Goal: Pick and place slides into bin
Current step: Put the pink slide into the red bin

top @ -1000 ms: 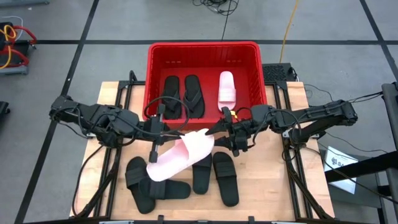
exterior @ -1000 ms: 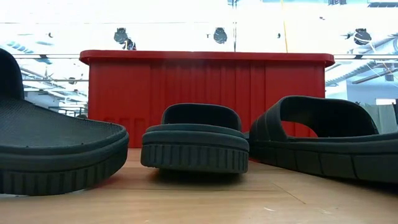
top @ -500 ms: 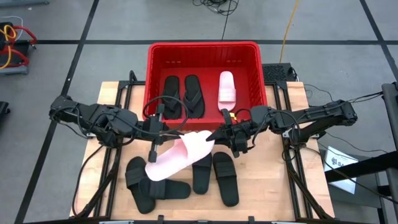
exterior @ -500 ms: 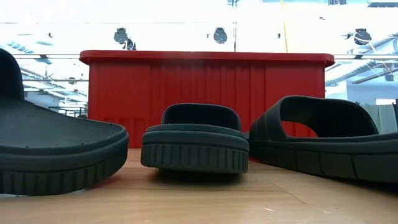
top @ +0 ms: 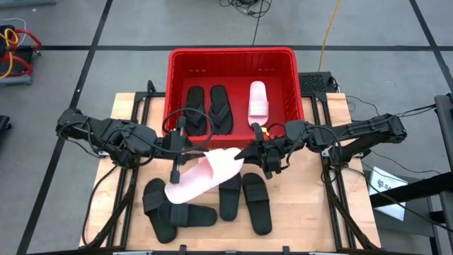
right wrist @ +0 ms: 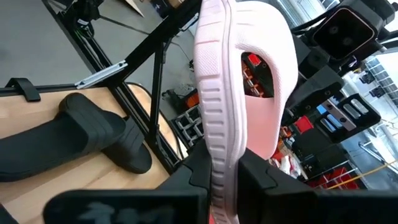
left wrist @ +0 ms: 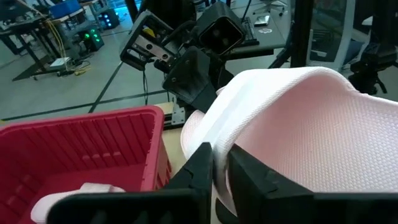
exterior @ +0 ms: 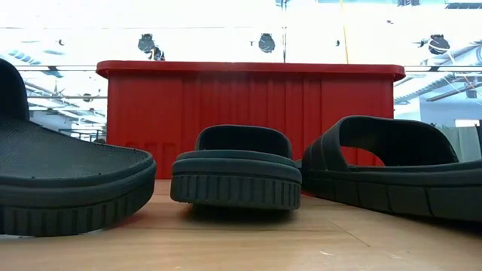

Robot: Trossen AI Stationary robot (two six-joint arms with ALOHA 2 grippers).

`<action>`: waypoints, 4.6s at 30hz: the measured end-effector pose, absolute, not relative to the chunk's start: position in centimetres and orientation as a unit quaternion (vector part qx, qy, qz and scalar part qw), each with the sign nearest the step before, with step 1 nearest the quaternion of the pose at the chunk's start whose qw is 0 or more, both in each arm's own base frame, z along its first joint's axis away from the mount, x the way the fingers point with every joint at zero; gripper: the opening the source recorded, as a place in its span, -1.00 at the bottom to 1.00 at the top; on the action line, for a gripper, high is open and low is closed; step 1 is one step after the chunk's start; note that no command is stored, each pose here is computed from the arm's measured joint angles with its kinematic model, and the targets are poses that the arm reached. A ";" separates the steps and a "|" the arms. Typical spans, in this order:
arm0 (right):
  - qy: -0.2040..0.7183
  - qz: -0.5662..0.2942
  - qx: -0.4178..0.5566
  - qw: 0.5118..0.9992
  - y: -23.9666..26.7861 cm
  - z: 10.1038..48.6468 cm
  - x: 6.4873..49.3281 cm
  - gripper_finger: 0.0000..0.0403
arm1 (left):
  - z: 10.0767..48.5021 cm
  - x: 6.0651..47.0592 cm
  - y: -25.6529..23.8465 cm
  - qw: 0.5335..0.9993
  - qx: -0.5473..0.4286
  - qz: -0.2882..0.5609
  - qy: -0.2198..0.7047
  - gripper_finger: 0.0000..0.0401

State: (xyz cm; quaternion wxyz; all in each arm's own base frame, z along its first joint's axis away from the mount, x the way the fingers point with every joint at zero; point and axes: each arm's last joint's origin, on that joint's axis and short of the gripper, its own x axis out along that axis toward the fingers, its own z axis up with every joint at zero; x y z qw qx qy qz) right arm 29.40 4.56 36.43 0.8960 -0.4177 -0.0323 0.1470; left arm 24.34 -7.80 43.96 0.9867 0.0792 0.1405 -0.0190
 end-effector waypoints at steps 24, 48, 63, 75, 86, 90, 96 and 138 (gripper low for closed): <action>0.169 -0.150 -0.388 0.893 1.4 37.1 25.7 -0.88 | 42.9 23.8 -7.4 0.975 0.090 0.020 0.200 -0.41; 0.288 -0.376 -0.211 0.855 -8.1 33.0 27.5 -0.89 | 43.1 24.2 -6.0 0.975 0.089 0.077 0.189 -0.41; 0.317 -0.278 0.045 0.906 -11.2 31.0 27.1 -0.89 | 43.1 24.7 -3.9 0.971 0.079 0.116 0.192 -0.41; 0.259 -0.299 0.062 0.916 -11.6 37.9 26.4 -0.89 | 43.1 24.8 -2.8 0.968 0.080 0.134 0.195 -0.41; 0.334 -0.339 0.042 0.879 -12.4 34.6 27.6 -0.89 | 43.1 24.8 -2.7 0.966 0.102 0.131 0.198 -0.41; 0.360 -0.383 0.026 0.850 -13.4 32.2 29.2 -0.89 | 43.1 24.8 -2.7 0.962 0.134 0.124 0.202 -0.41; 0.360 -0.405 0.060 0.838 -14.3 29.7 31.1 -0.89 | 43.1 24.9 -2.3 0.952 0.184 0.122 0.211 -0.41; 0.416 -0.450 0.051 0.788 -13.6 24.4 34.0 -0.90 | 42.5 24.7 0.6 0.933 0.190 0.167 0.257 -0.41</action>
